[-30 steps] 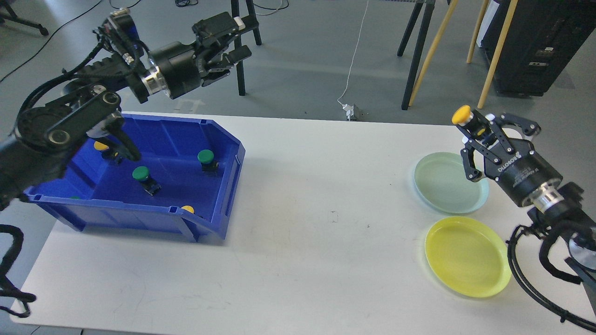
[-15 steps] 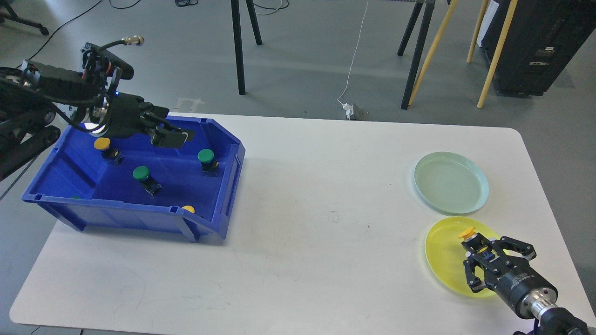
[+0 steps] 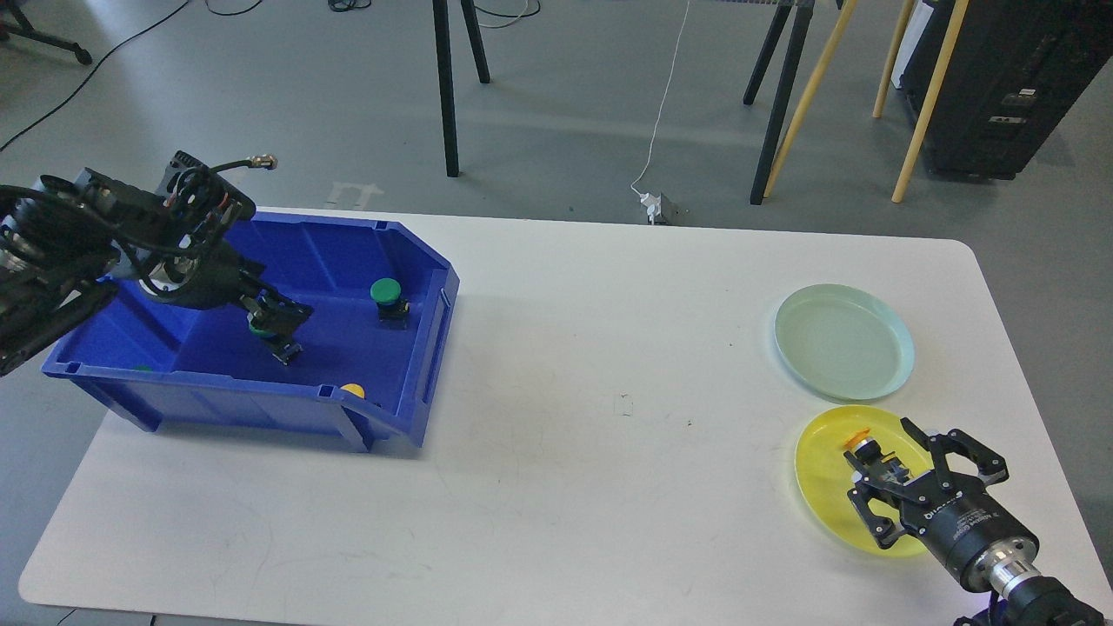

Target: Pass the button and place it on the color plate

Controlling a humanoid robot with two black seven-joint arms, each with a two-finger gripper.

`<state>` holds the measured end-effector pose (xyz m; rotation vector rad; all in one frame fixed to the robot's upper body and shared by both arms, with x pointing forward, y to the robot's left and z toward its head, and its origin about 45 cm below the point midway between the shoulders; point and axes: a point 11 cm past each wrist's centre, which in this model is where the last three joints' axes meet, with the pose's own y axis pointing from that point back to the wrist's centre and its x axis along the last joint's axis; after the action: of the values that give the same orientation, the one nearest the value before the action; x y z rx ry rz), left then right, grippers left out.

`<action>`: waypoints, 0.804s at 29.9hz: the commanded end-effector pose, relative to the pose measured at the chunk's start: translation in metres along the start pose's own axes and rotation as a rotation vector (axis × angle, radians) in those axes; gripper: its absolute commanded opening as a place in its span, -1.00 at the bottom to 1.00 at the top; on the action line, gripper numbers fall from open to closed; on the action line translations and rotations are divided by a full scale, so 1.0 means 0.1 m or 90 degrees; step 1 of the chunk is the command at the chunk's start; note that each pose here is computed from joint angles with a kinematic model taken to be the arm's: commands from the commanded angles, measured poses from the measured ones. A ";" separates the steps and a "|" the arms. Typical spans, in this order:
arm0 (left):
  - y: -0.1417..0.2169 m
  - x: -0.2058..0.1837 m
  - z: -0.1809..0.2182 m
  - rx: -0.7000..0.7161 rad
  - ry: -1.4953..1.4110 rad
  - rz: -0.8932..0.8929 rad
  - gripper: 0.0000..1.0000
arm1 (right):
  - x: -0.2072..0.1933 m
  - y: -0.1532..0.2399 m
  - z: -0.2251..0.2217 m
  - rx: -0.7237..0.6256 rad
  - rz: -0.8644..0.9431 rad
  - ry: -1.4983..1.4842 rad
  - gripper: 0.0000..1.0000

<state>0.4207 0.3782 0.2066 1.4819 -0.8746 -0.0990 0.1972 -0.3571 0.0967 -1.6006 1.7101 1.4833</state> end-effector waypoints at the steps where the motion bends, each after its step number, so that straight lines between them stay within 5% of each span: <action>1: -0.01 -0.01 -0.02 0.004 0.005 -0.002 0.81 | 0.00 0.01 0.00 0.000 -0.003 -0.001 0.98; 24: -0.35 -0.23 -0.03 0.027 0.056 -0.048 0.83 | -0.02 0.06 -0.02 0.003 -0.031 -0.003 0.98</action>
<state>0.4206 0.3863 0.1661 1.5366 -0.7619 -0.0802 0.1932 -0.3595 0.1010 -1.6203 1.6649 1.4590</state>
